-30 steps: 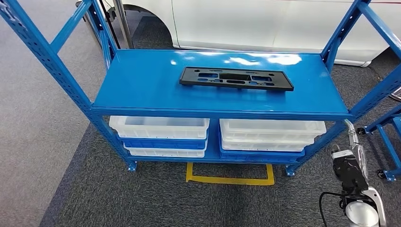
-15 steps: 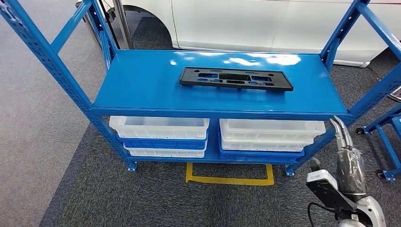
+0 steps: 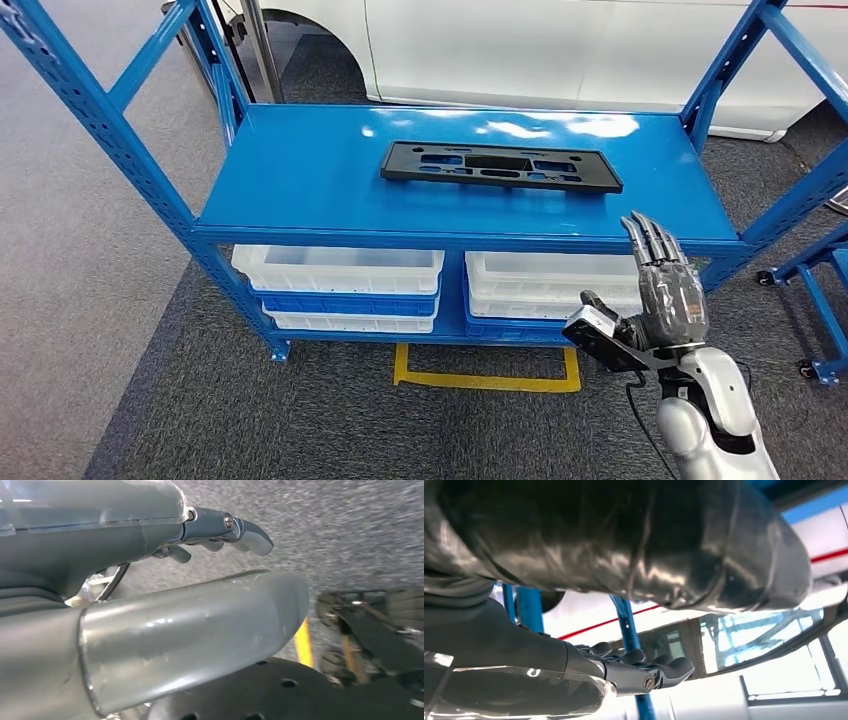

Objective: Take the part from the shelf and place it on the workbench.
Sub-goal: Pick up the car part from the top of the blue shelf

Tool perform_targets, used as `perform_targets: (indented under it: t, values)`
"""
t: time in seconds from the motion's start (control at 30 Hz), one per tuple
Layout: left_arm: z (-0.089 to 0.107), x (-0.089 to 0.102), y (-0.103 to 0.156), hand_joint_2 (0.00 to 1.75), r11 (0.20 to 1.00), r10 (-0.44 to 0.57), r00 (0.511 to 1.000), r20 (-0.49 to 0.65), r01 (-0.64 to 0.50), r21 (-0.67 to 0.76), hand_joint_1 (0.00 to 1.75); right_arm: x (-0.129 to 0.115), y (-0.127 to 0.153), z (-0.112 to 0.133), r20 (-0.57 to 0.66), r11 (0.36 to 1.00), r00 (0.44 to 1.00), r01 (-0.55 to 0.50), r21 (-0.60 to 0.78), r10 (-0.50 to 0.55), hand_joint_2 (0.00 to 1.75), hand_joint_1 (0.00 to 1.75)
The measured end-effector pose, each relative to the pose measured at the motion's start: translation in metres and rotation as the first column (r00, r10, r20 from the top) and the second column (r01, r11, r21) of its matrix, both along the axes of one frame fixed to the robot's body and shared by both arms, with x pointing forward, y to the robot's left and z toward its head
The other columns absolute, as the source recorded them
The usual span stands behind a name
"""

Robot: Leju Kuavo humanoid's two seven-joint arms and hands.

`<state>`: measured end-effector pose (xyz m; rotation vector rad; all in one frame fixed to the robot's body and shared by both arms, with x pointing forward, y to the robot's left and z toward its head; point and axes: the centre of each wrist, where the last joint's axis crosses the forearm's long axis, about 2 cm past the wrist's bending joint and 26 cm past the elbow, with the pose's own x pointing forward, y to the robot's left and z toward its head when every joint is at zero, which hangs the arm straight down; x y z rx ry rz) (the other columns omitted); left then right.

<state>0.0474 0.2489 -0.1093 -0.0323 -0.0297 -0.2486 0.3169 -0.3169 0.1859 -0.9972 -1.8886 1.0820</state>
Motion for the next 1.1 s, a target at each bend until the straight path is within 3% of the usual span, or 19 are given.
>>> perform_targets:
  t: [0.33, 1.1]
  values:
    - [0.0, 0.0, -0.002, 0.0, 0.998, -0.061, 0.996, -0.069, 0.059, -0.018, 0.0, 0.02, 0.009, 0.0, -0.023, 0.998, 1.0, -0.014, -0.066, 0.012, 0.0, 0.0]
    - [0.0, 0.0, -0.003, 0.0, 0.996, -0.091, 0.992, -0.088, 0.089, -0.031, 0.0, 0.014, 0.008, -0.009, -0.053, 0.996, 0.998, -0.025, -0.085, 0.02, 0.0, 0.0]
